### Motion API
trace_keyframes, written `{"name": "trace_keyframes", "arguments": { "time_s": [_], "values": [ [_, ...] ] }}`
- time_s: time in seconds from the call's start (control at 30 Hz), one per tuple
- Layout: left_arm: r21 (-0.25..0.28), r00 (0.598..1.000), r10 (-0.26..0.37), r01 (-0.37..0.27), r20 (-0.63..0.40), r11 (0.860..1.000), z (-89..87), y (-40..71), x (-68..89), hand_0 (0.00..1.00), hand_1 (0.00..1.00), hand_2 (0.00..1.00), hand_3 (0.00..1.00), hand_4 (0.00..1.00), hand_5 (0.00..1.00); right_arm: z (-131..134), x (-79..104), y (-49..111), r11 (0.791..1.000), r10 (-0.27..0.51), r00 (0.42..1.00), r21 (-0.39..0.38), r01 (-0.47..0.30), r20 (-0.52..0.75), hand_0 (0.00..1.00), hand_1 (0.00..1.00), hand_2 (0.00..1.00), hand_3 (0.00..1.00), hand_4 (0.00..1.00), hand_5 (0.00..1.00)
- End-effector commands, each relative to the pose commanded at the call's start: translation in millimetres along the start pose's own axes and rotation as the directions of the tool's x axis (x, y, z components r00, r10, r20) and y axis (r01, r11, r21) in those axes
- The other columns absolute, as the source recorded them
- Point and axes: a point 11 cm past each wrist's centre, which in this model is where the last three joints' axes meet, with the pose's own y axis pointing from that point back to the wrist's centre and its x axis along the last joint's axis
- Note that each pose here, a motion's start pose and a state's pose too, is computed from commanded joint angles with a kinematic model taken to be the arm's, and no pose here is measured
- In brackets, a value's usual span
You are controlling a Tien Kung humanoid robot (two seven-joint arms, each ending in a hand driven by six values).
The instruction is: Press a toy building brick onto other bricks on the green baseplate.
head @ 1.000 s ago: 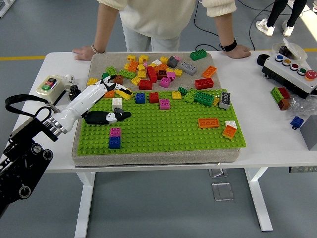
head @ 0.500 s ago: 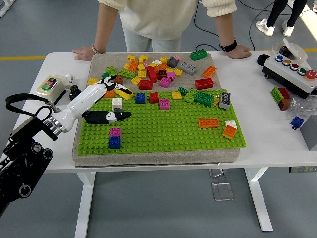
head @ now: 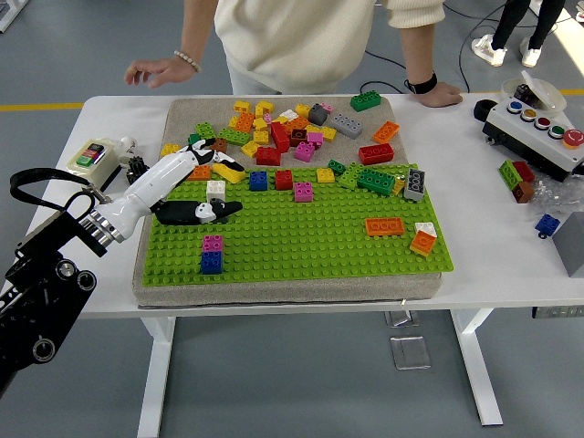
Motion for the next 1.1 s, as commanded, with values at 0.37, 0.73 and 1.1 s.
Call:
{"name": "trace_keyframes", "arguments": {
  "time_s": [0.37, 0.73, 1.1],
  "values": [
    [0.003, 1.000, 0.025, -0.025, -0.013, 1.000, -0.6, 1.9, 5.1, 0.932, 0.740, 0.721, 0.680, 0.925, 0.788, -0.5, -1.3, 0.1, 1.000, -0.003, 1.000, 0.000, 0.003, 0.009, 0.731, 0.654, 0.704, 0.585, 0.909, 0.497],
    [0.005, 0.999, 0.039, -0.039, -0.017, 0.999, -1.0, 3.8, 8.2, 0.926, 0.737, 0.719, 0.674, 0.924, 0.783, -1.2, -2.9, 0.3, 1.000, -0.002, 1.000, -0.002, 0.002, -0.005, 0.732, 0.654, 0.704, 0.586, 0.909, 0.498],
    [0.013, 0.998, 0.053, -0.052, -0.022, 0.999, -2.9, 7.5, 11.3, 0.922, 0.735, 0.717, 0.665, 0.916, 0.760, -0.3, -3.7, 0.3, 1.000, -0.005, 1.000, -0.003, 0.005, -0.019, 0.733, 0.654, 0.704, 0.586, 0.909, 0.499]
  ]
}}
